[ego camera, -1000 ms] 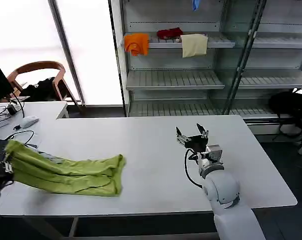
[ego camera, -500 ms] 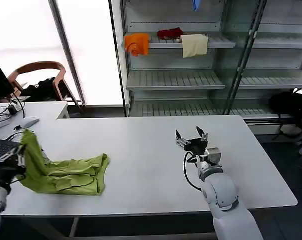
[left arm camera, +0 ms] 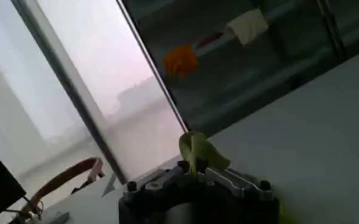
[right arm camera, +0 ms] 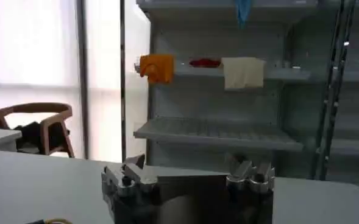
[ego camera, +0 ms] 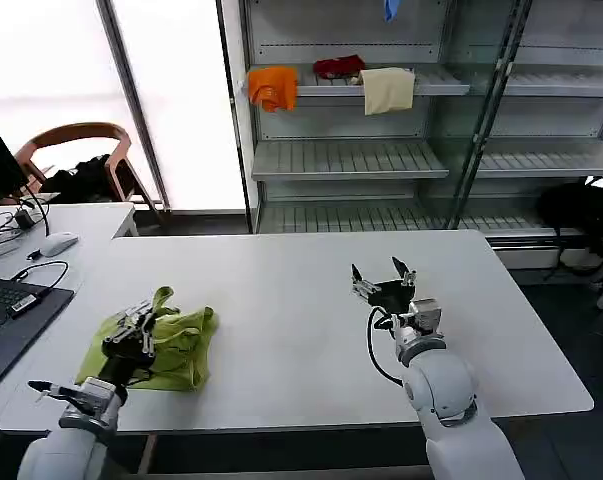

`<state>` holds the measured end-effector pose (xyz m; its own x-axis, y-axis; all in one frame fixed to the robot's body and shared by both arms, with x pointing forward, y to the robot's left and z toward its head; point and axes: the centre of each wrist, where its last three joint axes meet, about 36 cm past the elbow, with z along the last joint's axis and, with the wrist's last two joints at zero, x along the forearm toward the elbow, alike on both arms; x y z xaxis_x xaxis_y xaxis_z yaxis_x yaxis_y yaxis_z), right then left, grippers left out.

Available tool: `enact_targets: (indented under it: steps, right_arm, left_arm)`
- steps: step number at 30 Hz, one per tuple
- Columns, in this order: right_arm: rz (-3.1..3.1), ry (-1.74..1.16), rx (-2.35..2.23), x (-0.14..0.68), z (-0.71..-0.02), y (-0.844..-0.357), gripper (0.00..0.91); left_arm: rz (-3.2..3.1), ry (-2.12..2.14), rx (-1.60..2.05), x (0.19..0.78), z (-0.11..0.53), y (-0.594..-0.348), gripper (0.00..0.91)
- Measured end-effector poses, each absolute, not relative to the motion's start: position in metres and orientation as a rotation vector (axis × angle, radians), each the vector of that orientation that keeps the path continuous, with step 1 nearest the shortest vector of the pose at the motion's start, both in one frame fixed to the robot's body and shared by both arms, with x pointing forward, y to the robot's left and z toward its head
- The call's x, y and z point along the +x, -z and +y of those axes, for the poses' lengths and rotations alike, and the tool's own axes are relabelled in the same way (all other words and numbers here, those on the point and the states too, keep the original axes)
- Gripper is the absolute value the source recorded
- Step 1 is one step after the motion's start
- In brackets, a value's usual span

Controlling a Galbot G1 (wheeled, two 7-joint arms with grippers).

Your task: Fold and organize the clothes.

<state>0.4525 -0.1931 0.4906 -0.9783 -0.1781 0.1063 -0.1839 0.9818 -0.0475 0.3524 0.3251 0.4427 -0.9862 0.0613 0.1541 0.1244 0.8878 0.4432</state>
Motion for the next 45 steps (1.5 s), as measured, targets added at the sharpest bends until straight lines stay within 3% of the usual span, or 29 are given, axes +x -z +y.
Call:
enact_targets:
  steps: [4,5,6,14,31,40,45]
  right_arm:
    - [-3.023,-0.087,0.277,0.453,-0.193,-0.49,0.907]
    - [-3.023,-0.087,0.277,0.453,-0.193,-0.489,0.907]
    - [-3.022,-0.086,0.279,0.453,-0.193,-0.489,0.907]
    - [-3.018,-0.089,0.297,0.454,-0.189,-0.488,0.907]
    - [-3.021,-0.106,0.3,0.452,-0.186,-0.489,0.907]
    - [-3.022,-0.107,0.303,0.451,-0.183,-0.489,0.907]
    - [-3.021,-0.106,0.304,0.451,-0.183,-0.489,0.907]
  left_arm:
    - [-2.902,0.671,-0.165,0.354,0.31,-0.43,0.02]
    - [-2.895,0.669,-0.167,0.354,0.308,-0.427,0.171]
    - [-2.889,0.666,-0.172,0.354,0.305,-0.424,0.907]
    - [-2.853,0.62,-0.17,0.358,0.285,-0.404,0.907]
    - [-2.813,0.44,-0.168,0.356,0.246,-0.388,0.907]
    - [-2.851,0.271,-0.208,0.354,0.245,-0.393,0.907]
    - [-2.915,0.157,-0.213,0.352,0.262,-0.411,0.907]
